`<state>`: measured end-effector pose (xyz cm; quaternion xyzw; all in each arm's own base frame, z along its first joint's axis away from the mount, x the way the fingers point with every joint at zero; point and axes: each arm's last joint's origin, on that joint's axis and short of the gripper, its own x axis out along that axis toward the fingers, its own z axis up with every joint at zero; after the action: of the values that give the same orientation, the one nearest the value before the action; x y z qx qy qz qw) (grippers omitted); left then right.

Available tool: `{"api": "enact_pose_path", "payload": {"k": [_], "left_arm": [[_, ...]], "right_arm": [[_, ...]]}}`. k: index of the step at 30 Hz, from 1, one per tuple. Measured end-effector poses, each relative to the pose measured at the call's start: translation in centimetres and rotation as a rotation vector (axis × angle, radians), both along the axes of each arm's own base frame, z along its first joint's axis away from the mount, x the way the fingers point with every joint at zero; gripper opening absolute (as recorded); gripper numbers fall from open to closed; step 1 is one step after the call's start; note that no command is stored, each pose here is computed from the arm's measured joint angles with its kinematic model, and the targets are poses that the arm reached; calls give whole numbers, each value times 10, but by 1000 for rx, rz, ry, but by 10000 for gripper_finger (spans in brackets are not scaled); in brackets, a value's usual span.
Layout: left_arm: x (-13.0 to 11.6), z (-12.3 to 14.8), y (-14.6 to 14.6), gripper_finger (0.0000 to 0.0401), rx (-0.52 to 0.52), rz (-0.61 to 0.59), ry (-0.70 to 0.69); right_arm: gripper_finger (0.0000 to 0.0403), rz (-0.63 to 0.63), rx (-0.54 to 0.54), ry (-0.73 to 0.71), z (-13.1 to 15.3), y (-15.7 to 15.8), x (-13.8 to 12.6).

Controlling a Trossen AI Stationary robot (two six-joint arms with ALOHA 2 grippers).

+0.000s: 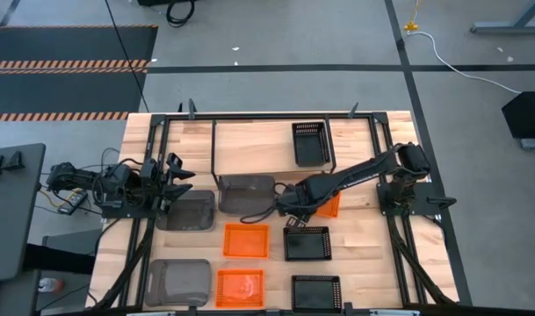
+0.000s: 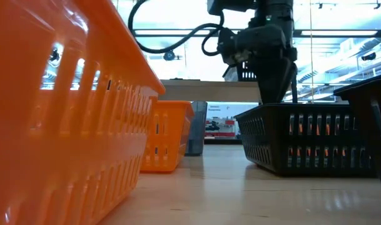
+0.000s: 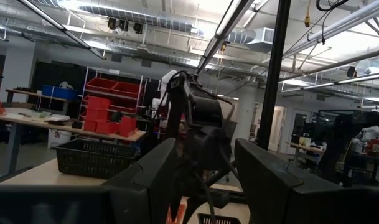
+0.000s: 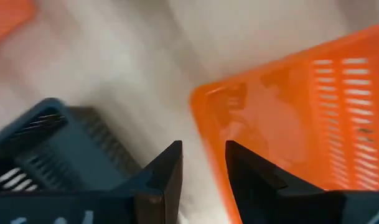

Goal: Stack baskets on shelf by color
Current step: Put the top orange bin on the shelf

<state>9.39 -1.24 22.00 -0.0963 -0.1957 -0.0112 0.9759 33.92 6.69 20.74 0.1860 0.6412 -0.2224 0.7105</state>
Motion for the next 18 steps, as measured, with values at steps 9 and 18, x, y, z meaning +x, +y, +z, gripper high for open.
{"api": "enact_pose_path", "payload": {"k": [9, 18], "left_arm": [[0, 0, 0, 172, 0, 0, 0], [0, 0, 0, 172, -4, -1, 0]], "right_arm": [[128, -19, -69, -20, 0, -5, 2], [128, -24, -91, -47, 1, -8, 4]]}}
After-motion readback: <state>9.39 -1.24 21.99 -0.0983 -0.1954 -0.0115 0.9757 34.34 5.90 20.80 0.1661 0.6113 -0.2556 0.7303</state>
